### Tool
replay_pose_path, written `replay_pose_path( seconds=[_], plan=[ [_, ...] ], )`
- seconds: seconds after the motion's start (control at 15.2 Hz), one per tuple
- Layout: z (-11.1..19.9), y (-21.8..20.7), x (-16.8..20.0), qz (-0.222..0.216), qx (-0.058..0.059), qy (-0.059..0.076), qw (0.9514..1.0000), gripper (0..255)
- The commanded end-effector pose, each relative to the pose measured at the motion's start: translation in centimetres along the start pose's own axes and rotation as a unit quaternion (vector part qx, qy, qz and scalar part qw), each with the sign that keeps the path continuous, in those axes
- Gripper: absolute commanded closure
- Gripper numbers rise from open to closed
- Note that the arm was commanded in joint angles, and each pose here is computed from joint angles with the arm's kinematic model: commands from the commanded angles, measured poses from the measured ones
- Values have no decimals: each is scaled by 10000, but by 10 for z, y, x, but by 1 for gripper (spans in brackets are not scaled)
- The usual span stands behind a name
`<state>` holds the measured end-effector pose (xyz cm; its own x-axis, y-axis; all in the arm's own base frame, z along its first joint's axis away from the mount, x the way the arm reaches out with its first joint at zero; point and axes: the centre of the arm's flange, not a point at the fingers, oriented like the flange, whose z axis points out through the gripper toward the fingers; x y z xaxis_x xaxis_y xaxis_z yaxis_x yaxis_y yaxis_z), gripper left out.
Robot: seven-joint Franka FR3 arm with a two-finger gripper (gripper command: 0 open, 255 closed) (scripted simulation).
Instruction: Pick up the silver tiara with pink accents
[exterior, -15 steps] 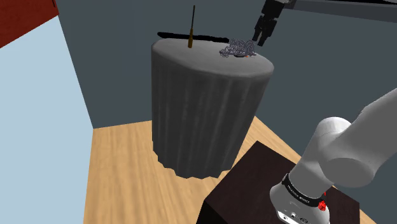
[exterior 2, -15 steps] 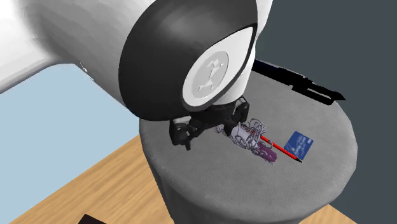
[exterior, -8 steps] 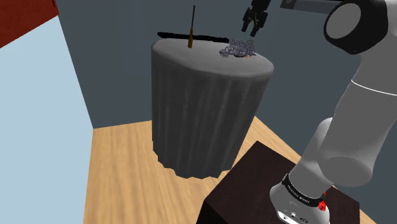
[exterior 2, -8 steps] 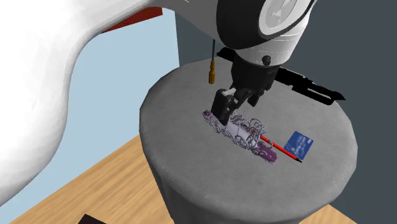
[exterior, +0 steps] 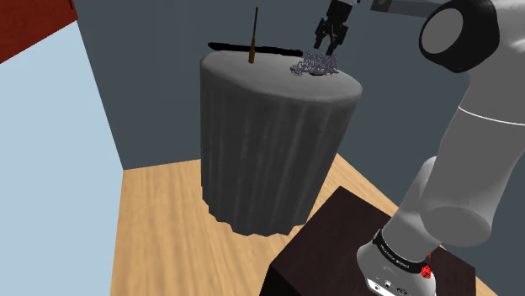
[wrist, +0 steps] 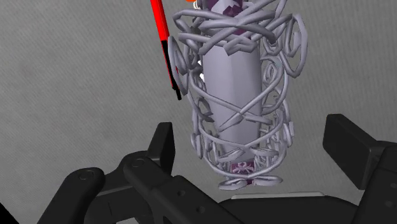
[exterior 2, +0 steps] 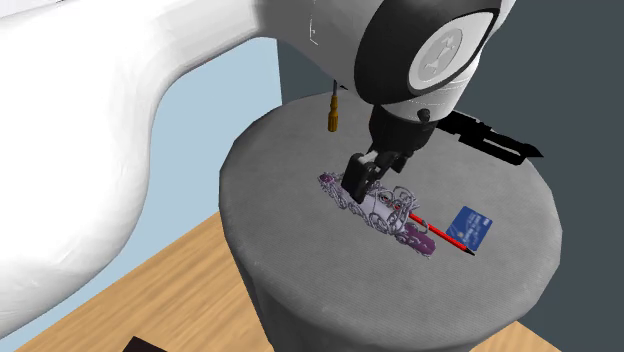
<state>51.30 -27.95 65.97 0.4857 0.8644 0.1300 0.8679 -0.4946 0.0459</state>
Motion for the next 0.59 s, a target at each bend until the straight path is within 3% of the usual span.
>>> replay_pose_path(
  seconds=[0.0, 0.07, 0.13, 0.53],
  plan=[
    [8, 0, 0, -3, -2, 0, 10000, 0],
    [8, 0, 0, -4, -2, -1, 10000, 0],
    [8, 0, 1, -4, -2, -1, 10000, 255],
    [8, 0, 0, -4, -3, -1, 10000, 255]
  ],
)
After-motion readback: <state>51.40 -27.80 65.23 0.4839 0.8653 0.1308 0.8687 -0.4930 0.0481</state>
